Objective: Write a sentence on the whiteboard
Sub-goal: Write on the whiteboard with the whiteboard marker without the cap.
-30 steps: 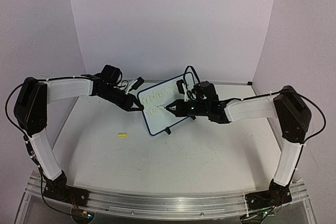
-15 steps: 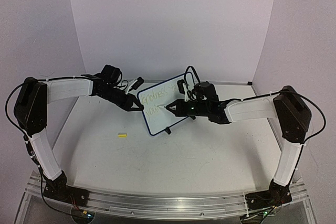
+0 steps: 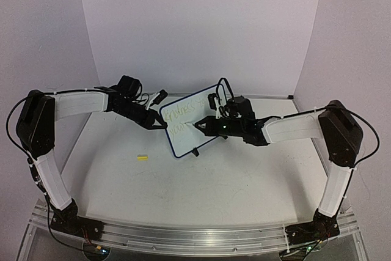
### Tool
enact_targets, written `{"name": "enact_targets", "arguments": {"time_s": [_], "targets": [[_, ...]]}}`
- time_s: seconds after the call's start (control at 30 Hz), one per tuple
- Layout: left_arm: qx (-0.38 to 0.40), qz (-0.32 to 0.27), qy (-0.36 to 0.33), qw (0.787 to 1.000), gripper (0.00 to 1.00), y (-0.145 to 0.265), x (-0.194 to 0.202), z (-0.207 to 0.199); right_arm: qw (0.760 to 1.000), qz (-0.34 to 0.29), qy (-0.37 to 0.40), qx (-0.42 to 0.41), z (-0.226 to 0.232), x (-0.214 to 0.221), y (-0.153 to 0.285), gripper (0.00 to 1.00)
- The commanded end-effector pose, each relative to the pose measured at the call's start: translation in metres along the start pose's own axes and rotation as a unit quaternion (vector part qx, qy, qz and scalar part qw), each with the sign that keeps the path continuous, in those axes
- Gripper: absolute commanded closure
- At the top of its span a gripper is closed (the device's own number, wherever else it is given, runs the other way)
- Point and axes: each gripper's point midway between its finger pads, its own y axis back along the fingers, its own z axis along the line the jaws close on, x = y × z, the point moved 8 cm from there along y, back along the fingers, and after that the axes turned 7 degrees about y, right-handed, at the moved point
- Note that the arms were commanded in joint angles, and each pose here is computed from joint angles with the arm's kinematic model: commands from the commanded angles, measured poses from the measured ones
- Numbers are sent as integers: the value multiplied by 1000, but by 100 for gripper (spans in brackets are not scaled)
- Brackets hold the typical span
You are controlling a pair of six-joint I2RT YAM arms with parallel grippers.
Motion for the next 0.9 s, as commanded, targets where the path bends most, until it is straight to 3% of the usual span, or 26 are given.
{"name": "enact_targets", "arguments": {"time_s": [0.0, 0.47, 0.87], "targets": [[3, -14, -27, 1000, 100, 5, -15, -8, 999, -32, -6, 38, -7, -10, 7, 100], [5, -16, -27, 999, 100, 7, -15, -9, 997, -52, 37, -35, 21, -32, 34, 100], [3, -15, -26, 1000, 100, 7, -15, -9, 998, -21, 17, -61, 4, -19, 24, 100]]}}
